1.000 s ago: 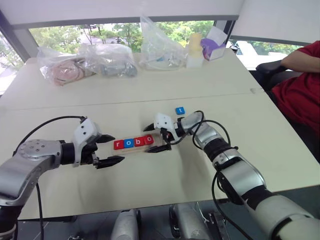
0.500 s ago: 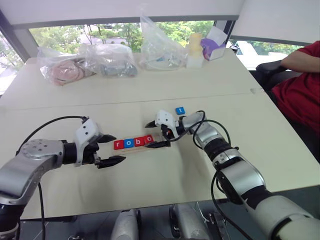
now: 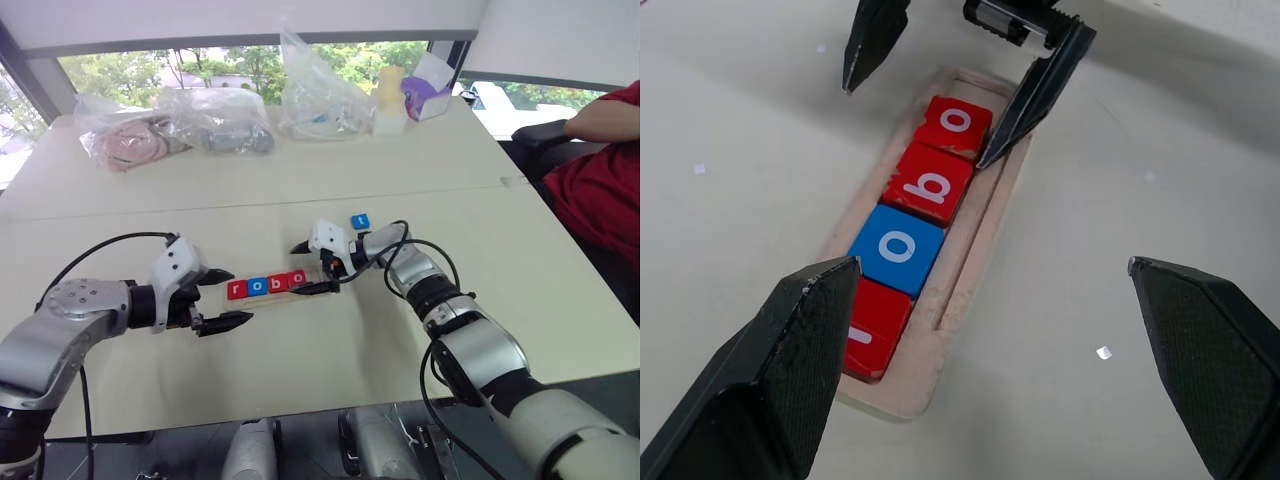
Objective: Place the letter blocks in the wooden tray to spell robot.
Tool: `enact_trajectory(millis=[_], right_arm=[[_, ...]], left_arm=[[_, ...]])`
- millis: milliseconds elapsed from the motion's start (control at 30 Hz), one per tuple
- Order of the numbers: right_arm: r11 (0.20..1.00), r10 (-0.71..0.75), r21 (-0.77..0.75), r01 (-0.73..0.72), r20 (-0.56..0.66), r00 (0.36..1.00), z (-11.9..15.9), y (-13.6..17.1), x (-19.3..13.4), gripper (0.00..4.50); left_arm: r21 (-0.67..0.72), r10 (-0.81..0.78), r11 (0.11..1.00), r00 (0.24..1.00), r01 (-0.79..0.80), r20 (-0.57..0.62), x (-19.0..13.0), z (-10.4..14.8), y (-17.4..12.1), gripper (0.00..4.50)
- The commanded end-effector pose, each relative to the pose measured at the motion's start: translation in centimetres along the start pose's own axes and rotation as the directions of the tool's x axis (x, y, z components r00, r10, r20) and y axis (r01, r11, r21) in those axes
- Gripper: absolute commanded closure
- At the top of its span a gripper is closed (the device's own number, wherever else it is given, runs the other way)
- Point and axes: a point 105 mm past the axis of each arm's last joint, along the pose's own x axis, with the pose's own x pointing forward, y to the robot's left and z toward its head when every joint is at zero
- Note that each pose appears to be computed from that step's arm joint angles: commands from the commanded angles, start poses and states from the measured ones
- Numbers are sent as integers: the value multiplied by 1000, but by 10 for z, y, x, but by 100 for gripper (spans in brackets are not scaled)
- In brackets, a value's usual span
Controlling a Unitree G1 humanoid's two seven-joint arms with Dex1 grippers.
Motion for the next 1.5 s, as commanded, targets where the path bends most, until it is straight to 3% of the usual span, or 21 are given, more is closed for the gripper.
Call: enact_trajectory(millis=[33, 133, 267, 400, 467, 533, 600, 667, 800, 900, 1100, 1200, 1300, 1367, 1500], right_arm=[[999, -4, -40, 8, 103, 995, 27, -4, -8, 7], [998, -58, -12, 60, 149, 987, 33, -9, -19, 7], [944, -327, 93, 315, 181, 927, 37, -39, -60, 7], [765, -633, 232, 601, 98, 768, 27, -65, -110, 7], [613, -765, 314, 725, 10, 644, 17, -67, -128, 7], [467, -842, 375, 801, -88, 533, 6, -63, -140, 7], [380, -867, 411, 829, -153, 474, -1, -54, -137, 7], [334, -874, 433, 837, -191, 448, -5, -46, -127, 7], [316, -868, 437, 843, -227, 443, -10, -43, -105, 7], [320, -868, 389, 864, -244, 432, -13, -50, -93, 7], [279, -870, 360, 890, -297, 393, -26, -72, -78, 7], [246, -875, 351, 903, -319, 363, -32, -79, -79, 87], [250, -868, 345, 905, -334, 367, -37, -80, -78, 251], [253, -865, 342, 905, -338, 370, -38, -79, -77, 329], [251, -871, 351, 902, -325, 368, -34, -79, -78, 326]], left_arm=[[27, 11, 1000, 1000, -11, 10, -1, 4, 1, 0], [28, 14, 1000, 1000, -14, 11, -2, 5, 1, 0], [36, 19, 999, 999, -20, 36, -2, 9, 0, 0], [24, 10, 1000, 989, -14, 149, 1, 30, -1, 0], [28, 23, 999, 978, -30, 205, 4, 41, 1, 0], [30, 28, 999, 971, -36, 237, 8, 48, 3, 0], [33, 13, 999, 969, -22, 247, 13, 52, 3, 0], [39, 4, 999, 966, -14, 259, 19, 56, 5, 0], [79, 15, 996, 965, -37, 261, 28, 65, 18, 0], [93, 62, 992, 964, -89, 260, 31, 70, 32, 0], [102, 63, 990, 963, -93, 262, 33, 69, 33, 0], [104, 83, 988, 962, -114, 258, 29, 67, 35, 0], [98, 95, 987, 960, -125, 263, 26, 66, 35, 0], [94, 100, 987, 959, -129, 265, 25, 65, 34, 0], [87, 96, 988, 958, -124, 270, 26, 65, 32, 0]])
